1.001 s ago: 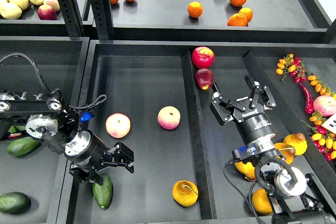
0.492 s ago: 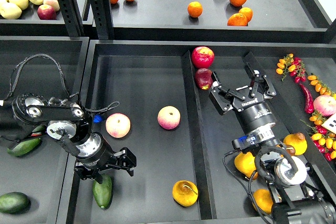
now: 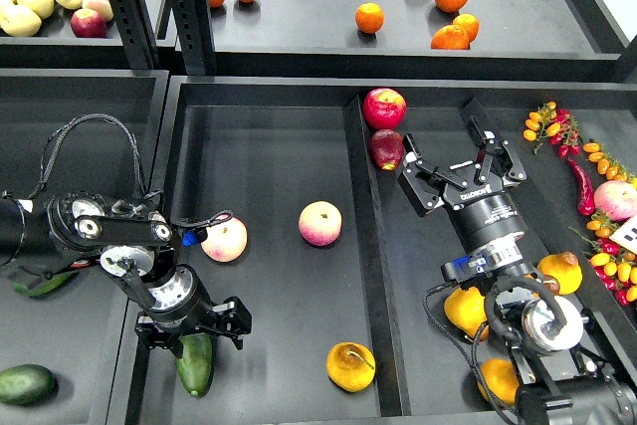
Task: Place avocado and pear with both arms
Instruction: 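Lower the left gripper and close it on the green avocado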
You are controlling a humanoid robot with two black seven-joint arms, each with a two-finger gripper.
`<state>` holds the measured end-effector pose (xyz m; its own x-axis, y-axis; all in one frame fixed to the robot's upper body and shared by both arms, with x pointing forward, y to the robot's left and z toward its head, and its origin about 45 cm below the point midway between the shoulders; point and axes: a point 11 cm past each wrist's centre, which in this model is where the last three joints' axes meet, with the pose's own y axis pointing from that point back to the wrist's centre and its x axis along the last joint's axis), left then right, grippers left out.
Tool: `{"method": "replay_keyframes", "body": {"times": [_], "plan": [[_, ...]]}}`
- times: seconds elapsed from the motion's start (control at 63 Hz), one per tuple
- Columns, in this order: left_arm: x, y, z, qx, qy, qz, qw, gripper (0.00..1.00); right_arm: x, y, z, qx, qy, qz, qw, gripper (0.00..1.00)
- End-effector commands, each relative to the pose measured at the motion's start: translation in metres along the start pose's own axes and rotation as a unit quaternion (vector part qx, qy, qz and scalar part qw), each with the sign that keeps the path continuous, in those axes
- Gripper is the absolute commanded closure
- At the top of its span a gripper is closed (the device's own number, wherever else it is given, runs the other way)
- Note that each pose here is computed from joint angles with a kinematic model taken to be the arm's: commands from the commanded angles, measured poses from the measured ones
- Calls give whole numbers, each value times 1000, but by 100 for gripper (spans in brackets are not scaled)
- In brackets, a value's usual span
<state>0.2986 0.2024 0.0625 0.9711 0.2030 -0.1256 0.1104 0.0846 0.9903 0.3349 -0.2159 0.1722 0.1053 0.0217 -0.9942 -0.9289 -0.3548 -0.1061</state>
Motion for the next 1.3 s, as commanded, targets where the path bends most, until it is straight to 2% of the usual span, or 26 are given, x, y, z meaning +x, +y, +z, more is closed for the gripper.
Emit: {"method": "replay_keyframes", "body": {"times": [0.0,0.778,1.287], "plan": [[2,-3,0,7,-1,4,1000,1,0,0,0,-1,0,0,1000,0],[-6,-28,7,24,-9,2,1000,1,-3,0,0,0,2,-10,1000,0],[-8,-36,2,36,-8,3,999,8,-4,0,0,0,2,-14,1000,0]]}}
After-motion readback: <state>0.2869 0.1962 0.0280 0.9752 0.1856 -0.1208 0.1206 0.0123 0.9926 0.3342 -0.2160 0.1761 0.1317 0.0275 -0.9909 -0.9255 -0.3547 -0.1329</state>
